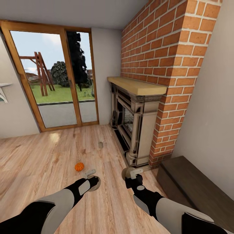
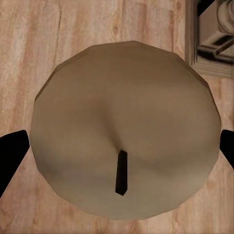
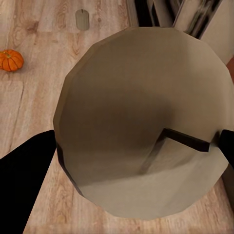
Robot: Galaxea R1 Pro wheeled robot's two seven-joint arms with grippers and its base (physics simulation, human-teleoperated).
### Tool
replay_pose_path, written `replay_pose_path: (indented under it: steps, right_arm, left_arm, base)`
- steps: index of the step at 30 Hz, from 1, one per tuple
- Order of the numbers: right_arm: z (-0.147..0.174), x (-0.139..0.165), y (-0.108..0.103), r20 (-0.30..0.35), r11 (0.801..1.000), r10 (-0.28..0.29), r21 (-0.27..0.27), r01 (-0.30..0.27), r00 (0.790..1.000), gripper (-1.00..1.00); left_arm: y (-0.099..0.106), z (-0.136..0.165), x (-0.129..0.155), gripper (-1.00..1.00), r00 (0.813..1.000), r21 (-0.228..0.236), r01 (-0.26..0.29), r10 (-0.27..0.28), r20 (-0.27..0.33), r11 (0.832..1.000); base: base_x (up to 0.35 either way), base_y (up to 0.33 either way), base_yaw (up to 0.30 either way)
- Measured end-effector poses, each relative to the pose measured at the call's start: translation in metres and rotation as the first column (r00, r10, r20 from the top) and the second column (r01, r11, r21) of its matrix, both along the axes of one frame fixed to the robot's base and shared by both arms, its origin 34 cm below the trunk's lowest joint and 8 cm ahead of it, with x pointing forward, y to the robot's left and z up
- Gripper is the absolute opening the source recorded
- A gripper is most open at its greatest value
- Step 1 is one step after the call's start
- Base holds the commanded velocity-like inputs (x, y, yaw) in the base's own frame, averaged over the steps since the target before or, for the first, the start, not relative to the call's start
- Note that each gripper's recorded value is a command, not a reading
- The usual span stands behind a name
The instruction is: Place each of the two pumpkins and all three candles from the living room inside a cabinet in the living room (use any cabinet), then make sure every cabinet is closed, and position the cauldron so it is next to a table in the living room.
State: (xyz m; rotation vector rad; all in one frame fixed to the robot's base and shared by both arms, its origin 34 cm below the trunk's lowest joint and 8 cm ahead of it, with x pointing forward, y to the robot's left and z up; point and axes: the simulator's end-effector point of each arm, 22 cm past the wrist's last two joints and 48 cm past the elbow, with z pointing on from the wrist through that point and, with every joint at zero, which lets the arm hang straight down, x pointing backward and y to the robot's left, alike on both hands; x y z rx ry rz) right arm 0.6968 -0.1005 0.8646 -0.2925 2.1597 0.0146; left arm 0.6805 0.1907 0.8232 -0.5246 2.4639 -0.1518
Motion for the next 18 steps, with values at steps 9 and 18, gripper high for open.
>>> replay_pose_path:
  steps: [9,18]
  right_arm:
    - [-0.0002,0.0002,0.0002,0.0,1.0,0.0,0.0,0.0,1.0,-1.0]
    - [-0.0002,0.0002,0.0014,0.0,1.0,0.002,0.002,-0.002,1.0,-1.0]
  left_arm:
    - [0.0016,-0.0002,0.0004,-1.0,1.0,0.001,-0.002,0.002,0.002,1.0]
    - [0.0011,-0.0008,0.0003,-1.0,1.0,0.0,-0.002,0.002,0.001,1.0]
  base:
    - [-0.073,0.006,0.0]
    - [-0.308,0.071,0.0]
